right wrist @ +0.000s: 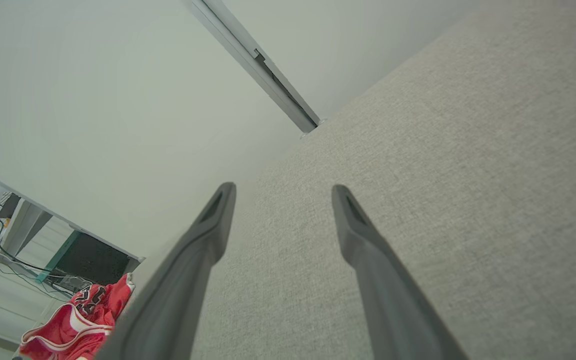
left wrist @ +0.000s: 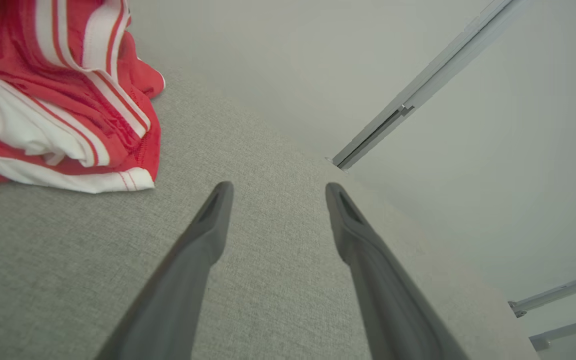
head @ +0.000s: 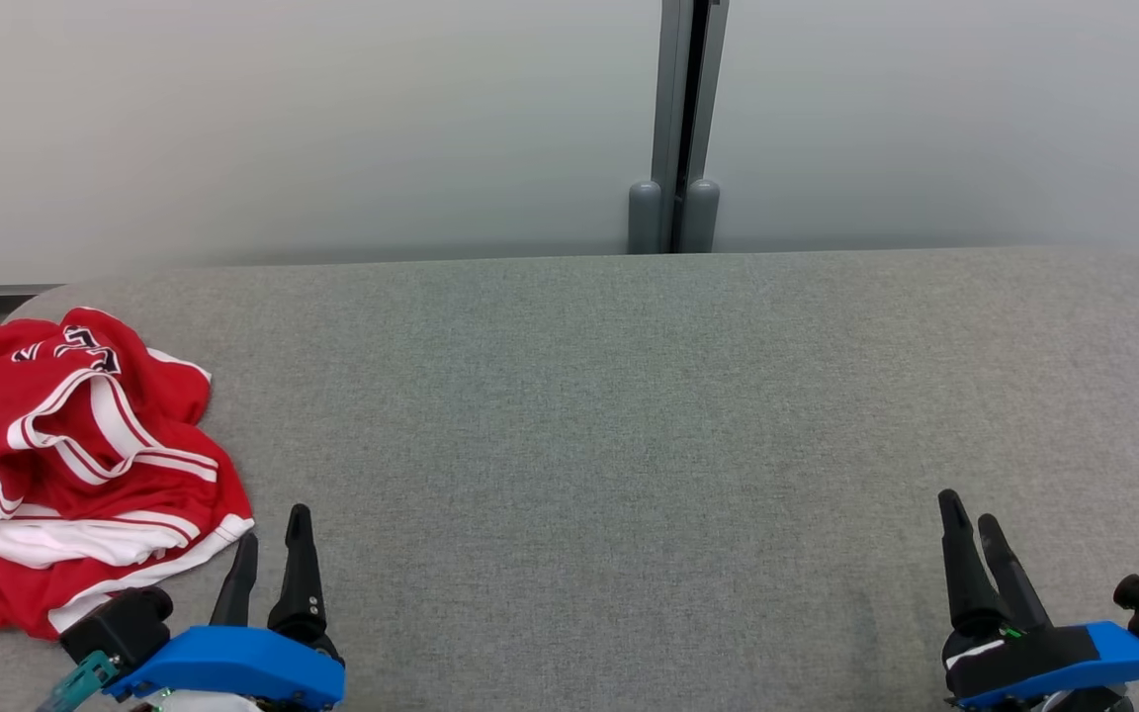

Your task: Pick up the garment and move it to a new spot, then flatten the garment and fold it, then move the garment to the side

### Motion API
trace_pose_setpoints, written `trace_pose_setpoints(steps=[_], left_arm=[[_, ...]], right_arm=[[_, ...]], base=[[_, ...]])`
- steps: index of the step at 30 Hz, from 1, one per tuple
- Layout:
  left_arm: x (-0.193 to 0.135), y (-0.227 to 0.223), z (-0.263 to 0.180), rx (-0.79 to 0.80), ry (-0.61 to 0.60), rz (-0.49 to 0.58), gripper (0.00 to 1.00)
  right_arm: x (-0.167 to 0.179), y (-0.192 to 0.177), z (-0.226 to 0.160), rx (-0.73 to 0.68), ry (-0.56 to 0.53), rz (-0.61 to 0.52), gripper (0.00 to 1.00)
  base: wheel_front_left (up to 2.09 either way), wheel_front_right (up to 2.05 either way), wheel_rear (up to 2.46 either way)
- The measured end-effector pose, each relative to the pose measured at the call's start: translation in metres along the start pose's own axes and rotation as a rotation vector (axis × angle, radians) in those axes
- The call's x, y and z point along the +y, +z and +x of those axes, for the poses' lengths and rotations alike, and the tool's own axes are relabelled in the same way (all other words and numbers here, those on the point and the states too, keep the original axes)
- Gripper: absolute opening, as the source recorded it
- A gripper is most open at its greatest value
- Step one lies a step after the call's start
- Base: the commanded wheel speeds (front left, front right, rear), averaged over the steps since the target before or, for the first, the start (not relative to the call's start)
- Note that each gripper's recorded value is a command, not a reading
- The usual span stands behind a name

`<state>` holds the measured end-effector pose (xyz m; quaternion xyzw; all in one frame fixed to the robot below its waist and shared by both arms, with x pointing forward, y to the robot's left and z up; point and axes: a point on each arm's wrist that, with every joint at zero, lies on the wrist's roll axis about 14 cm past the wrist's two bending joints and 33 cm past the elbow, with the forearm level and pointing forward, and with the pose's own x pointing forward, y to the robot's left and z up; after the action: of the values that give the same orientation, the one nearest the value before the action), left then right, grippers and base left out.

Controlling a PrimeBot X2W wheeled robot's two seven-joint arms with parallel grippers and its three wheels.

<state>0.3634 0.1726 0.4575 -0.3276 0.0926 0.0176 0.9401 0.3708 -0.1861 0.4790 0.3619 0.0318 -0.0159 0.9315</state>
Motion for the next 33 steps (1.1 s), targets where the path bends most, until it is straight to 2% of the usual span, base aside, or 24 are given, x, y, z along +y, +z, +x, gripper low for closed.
trace_pose_setpoints(steps=[19,33], left_arm=[[-0.0049,-0.0057,-0.0021,-0.001,-0.027,0.265,1.00],[-0.0091,-0.0070,-0.0037,-0.020,-0.047,0.392,1.00]], right_arm=[[0.0042,0.0012,-0.0008,-0.012,0.026,-0.210,1.00],[0.0083,-0.0013,-0.0003,-0.013,0.050,-0.340,1.00]], base=[[0.00,0.00,0.00],[0.00,0.00,0.00]])
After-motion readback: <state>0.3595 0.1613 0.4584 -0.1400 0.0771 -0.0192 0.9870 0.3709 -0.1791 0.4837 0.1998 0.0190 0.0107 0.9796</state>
